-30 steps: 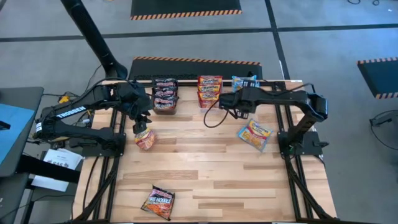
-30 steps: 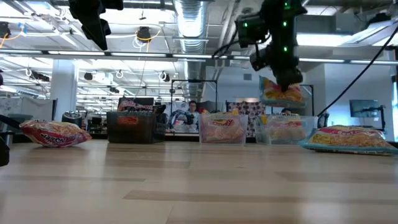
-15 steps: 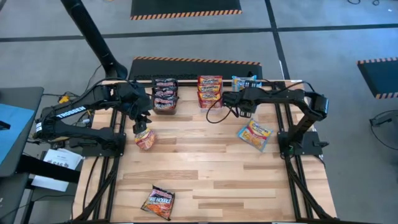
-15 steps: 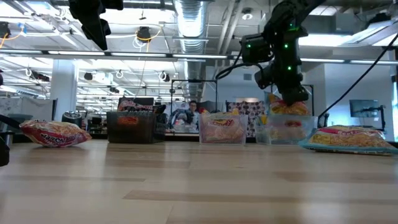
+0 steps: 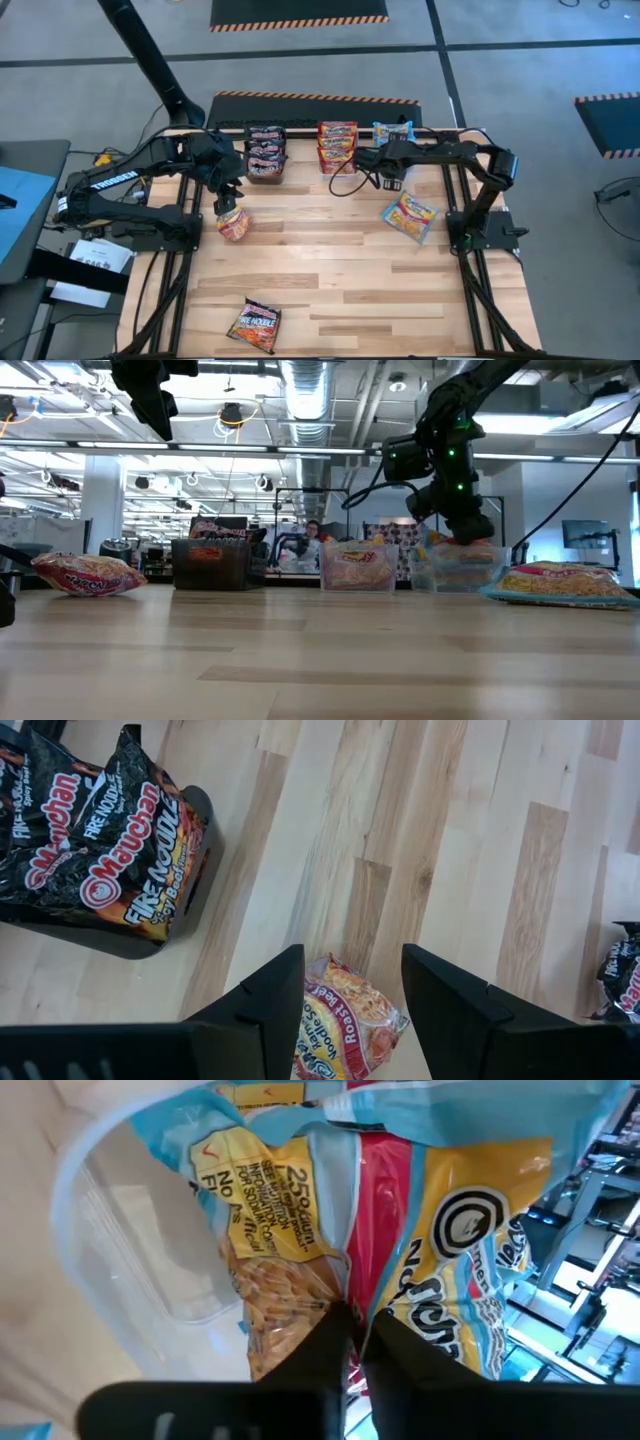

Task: Sort Maruchan noodles
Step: Put the light blue noodle pack into the black bin, then put the black noodle pack into the black bin

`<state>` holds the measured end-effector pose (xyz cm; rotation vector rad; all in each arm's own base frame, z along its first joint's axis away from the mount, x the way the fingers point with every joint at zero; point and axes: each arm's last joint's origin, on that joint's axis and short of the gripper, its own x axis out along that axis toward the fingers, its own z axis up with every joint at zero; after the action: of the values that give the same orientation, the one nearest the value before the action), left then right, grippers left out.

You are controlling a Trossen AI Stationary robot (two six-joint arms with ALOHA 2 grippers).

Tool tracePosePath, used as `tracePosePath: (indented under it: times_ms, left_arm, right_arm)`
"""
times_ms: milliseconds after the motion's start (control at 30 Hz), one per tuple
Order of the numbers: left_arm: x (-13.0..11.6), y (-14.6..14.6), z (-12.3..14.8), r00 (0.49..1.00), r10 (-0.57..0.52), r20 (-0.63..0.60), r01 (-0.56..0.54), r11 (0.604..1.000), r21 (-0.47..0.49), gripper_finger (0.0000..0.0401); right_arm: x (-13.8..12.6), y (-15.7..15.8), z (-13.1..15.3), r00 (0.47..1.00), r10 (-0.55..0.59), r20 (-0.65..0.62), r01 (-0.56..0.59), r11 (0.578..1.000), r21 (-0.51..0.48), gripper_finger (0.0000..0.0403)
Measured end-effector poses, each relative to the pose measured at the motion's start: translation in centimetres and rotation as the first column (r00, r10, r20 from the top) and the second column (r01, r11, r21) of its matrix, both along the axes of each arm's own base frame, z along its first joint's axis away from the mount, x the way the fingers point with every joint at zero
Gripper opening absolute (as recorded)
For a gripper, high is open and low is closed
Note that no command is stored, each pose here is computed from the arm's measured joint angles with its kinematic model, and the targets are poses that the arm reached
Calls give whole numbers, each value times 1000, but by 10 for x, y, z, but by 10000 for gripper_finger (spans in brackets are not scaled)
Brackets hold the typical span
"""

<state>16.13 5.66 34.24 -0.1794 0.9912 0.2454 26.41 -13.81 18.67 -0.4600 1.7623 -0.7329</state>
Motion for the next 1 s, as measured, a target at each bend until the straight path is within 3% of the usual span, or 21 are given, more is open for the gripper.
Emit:
tracePosePath:
  times_ms: [267, 533, 733, 867, 1000]
  left_arm:
    - [0, 0, 0, 1000, -8, -1, 8, 1000, 5, 155]
    - [0, 0, 0, 1000, -8, -1, 8, 1000, 5, 155]
    - [0, 0, 0, 1000, -2, 0, 2, 1000, 1, 155]
    - [0, 0, 0, 1000, 15, 2, -15, 1000, -9, 155]
    - [0, 0, 0, 1000, 21, 3, -21, 1000, -13, 155]
  right_arm:
    - [3, 5, 3, 999, -7, 34, 8, 1000, -16, 107]
    - [9, 14, 30, 997, -58, 49, 59, 998, -5, 141]
    - [11, 9, 44, 981, -142, 133, 116, 975, 187, 138]
    - [8, 2, 45, 961, -220, 167, 173, 951, 258, 131]
    - [2, 2, 45, 960, -252, 120, 205, 928, 312, 128]
